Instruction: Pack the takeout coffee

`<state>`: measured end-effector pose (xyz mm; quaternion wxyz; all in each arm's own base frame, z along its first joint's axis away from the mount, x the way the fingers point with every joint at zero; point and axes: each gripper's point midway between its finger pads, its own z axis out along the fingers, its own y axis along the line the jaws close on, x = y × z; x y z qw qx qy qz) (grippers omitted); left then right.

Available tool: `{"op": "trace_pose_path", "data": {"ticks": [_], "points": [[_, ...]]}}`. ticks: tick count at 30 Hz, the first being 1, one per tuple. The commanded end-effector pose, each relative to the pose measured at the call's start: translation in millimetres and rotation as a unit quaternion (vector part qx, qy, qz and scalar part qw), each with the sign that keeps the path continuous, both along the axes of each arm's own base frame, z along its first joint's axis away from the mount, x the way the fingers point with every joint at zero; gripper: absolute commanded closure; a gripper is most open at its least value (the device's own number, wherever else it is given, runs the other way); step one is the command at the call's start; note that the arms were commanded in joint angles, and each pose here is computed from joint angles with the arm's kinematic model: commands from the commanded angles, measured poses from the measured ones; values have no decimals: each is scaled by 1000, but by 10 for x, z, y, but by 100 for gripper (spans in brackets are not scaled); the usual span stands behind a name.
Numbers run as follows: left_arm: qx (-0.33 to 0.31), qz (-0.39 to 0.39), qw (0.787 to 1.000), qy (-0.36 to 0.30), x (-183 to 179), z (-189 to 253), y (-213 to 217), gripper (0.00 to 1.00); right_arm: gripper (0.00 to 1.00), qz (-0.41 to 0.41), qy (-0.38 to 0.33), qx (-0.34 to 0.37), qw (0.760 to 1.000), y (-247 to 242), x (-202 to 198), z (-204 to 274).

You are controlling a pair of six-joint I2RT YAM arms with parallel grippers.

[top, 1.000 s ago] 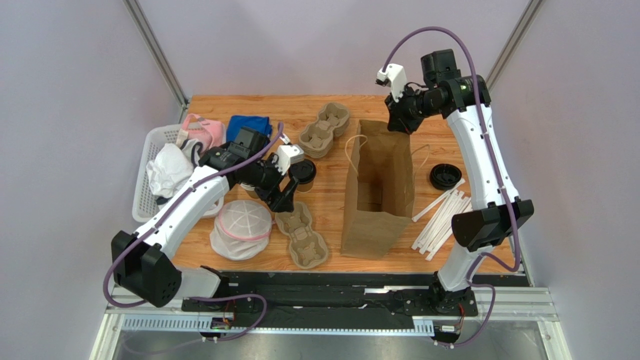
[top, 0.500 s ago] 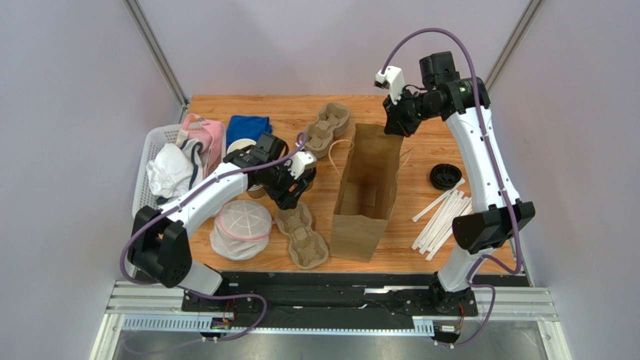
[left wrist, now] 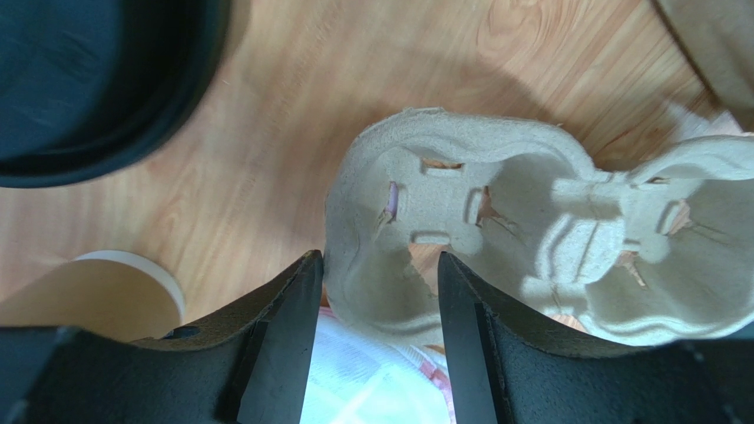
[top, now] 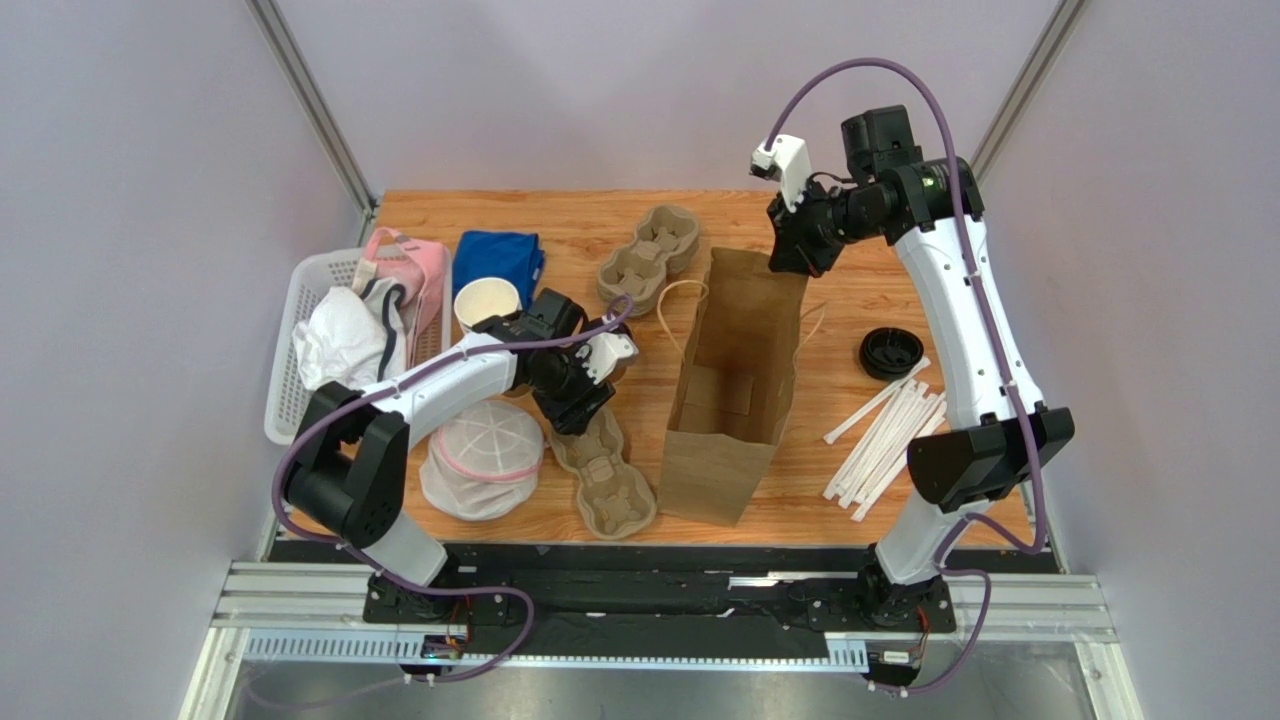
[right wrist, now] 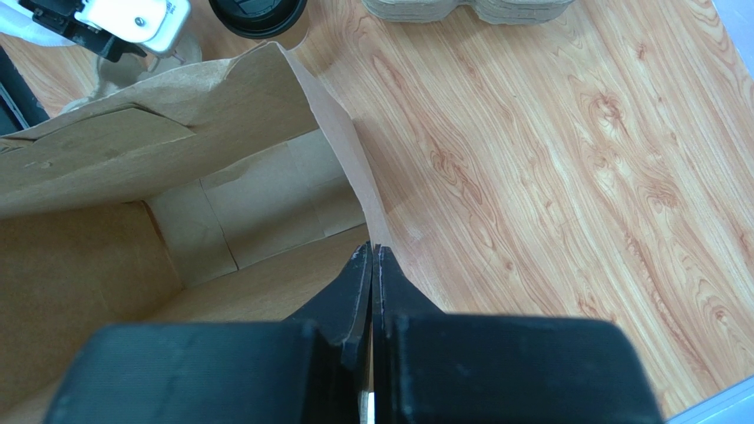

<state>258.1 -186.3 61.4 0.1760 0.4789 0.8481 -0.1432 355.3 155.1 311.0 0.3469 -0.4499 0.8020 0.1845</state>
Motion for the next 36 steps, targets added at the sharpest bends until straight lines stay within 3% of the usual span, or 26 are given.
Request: {"op": "trace_pose_path", "data": {"ticks": [1, 18, 24, 29, 33, 36], "points": [[-10, -5, 1000, -21, 34, -19, -28, 41, 100, 11, 58, -2, 998, -46, -435, -5], [20, -9, 999, -27, 66, -13, 119, 45, 100, 14, 60, -3, 998, -44, -438, -13], [25, -5, 999, -20, 77, -44, 164, 56, 100, 16, 60, -1, 998, -36, -438, -15], [5, -16, 1000, -19, 66, 10, 88, 78, 100, 16, 61, -2, 998, -34, -427, -21], [-34, -30, 999, -30, -10, 306, 1, 98, 100, 17, 59, -1, 998, -34, -438, -8], [-44, -39, 998, -36, -85, 568, 11, 100, 100, 18, 57, 3, 998, -26, -446, 9]]}}
